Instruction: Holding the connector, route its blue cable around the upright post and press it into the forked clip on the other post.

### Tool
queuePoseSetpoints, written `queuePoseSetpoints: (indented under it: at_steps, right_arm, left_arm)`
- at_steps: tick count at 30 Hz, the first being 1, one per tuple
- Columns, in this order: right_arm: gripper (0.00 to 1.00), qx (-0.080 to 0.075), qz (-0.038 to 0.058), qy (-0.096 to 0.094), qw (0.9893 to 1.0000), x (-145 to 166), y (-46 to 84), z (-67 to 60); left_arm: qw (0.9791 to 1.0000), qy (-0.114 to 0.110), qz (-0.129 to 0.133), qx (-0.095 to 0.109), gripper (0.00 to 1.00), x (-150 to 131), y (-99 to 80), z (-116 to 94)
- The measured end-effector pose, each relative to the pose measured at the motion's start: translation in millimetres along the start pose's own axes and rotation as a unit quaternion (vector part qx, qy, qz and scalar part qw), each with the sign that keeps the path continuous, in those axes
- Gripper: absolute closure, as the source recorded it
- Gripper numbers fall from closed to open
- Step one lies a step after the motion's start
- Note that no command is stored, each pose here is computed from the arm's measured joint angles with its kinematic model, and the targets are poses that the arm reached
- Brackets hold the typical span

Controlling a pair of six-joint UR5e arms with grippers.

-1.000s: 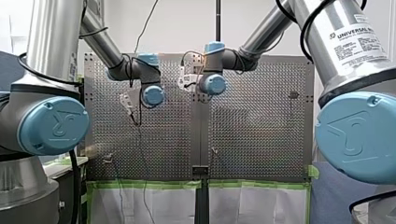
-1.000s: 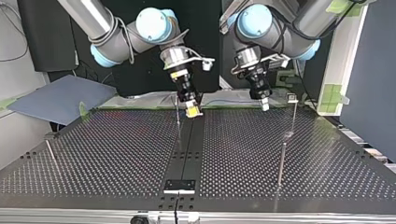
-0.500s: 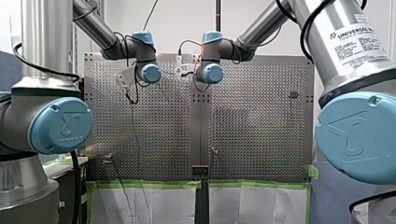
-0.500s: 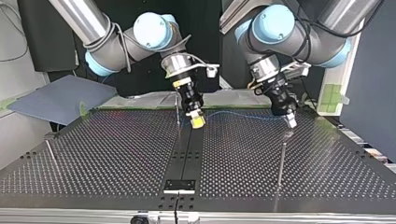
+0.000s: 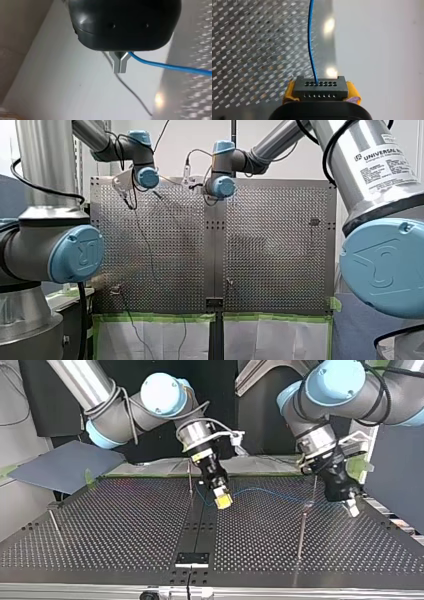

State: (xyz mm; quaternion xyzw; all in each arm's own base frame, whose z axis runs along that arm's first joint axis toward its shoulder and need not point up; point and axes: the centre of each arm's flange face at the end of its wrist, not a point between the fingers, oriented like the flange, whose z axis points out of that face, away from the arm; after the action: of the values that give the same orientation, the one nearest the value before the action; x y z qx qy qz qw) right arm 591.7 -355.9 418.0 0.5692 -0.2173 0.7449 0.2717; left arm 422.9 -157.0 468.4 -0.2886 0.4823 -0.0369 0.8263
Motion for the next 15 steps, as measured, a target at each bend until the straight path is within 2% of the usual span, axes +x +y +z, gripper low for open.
queuePoseSetpoints:
  at_steps: [7, 15]
  right_arm:
    - [1.00, 0.002, 0.0155, 0.033, 0.9993, 28, 3.9, 16.7]
    - [1.00, -0.001, 0.0198, 0.064, 0.9978, 52, 16.1, 31.7]
  left_arm:
    - [0.9998, -0.019, 0.003, 0.010, 0.98, -38, -1.1, 23]
    - [0.9995, -0.003, 0.030, 0.008, 0.98, -32, 9.4, 54]
